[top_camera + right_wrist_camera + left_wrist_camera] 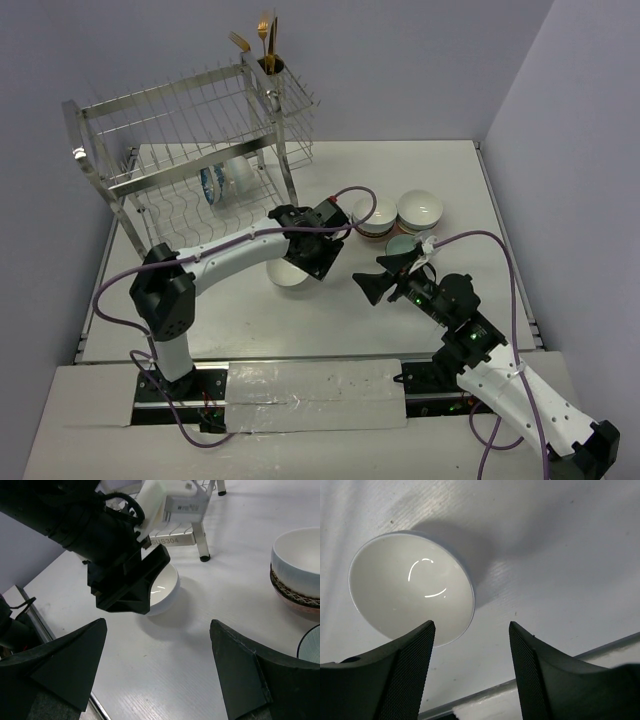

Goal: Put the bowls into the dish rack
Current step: Pick up the bowl from the center of the board, then insert the bowl into the dish rack.

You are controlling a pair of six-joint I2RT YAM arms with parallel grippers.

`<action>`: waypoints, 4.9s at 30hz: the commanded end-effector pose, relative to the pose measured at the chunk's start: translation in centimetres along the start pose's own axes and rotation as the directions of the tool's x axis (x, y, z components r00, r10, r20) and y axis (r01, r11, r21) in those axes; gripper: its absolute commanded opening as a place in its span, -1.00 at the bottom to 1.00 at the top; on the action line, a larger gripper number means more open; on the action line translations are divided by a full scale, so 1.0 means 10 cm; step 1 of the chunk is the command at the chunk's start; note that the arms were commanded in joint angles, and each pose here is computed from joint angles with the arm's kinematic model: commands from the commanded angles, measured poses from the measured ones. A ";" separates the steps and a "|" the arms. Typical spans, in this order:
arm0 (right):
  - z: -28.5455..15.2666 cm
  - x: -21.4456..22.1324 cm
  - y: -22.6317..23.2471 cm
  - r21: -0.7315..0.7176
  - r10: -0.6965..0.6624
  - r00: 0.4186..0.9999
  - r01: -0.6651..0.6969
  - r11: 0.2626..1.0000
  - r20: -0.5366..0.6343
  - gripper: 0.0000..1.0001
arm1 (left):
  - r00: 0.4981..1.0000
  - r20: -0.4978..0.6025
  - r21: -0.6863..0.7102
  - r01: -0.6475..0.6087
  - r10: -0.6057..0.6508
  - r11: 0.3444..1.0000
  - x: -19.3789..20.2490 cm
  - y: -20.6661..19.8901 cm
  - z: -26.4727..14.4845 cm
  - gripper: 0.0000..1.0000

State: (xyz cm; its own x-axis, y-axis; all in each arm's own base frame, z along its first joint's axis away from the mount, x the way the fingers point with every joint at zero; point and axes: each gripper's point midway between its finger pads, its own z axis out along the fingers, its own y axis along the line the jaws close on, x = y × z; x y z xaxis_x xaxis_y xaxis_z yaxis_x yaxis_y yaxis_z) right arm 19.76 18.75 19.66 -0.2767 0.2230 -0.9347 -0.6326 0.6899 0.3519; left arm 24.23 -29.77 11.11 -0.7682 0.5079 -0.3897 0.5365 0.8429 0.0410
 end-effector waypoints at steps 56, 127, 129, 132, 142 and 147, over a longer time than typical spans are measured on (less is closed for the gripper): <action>-0.05 -0.15 0.04 -0.004 0.002 0.997 -0.002 1.000 0.071 0.82 | 0.459 0.718 0.495 0.192 -0.524 0.847 -0.85 0.77 -1.29 -1.00; 0.02 -0.06 0.08 -0.035 -0.026 1.000 0.026 0.999 0.003 0.82 | -0.190 0.778 0.547 -0.265 -0.599 0.794 -1.49 1.76 -1.52 -0.99; 0.02 -0.05 0.07 -0.034 -0.025 1.000 0.025 0.999 -0.001 0.82 | -0.192 0.784 0.538 -0.265 -0.591 0.800 -1.50 1.76 -1.51 -1.00; 0.03 -0.04 0.07 -0.036 -0.026 1.000 0.026 0.999 -0.005 0.82 | -0.184 0.789 0.530 -0.278 -0.586 0.801 -1.52 1.74 -1.50 -1.00; 0.04 -0.03 0.06 -0.030 -0.028 1.000 0.028 0.999 -0.013 0.82 | -0.183 0.800 0.514 -0.284 -0.572 0.810 -1.55 1.75 -1.48 -1.00; 0.05 -0.02 0.06 -0.030 -0.027 0.999 0.027 0.999 -0.017 0.82 | -0.181 0.806 0.505 -0.288 -0.564 0.813 -1.56 1.74 -1.47 -1.00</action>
State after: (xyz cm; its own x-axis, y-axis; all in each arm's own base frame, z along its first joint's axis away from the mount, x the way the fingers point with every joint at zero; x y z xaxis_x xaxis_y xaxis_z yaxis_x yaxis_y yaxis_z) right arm 19.74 19.13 18.44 -0.3095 0.1818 -0.9334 -0.6383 0.6878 0.3456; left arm 44.17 -21.23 16.38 -0.3659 -0.6119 -0.7012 0.4708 0.5282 -0.7066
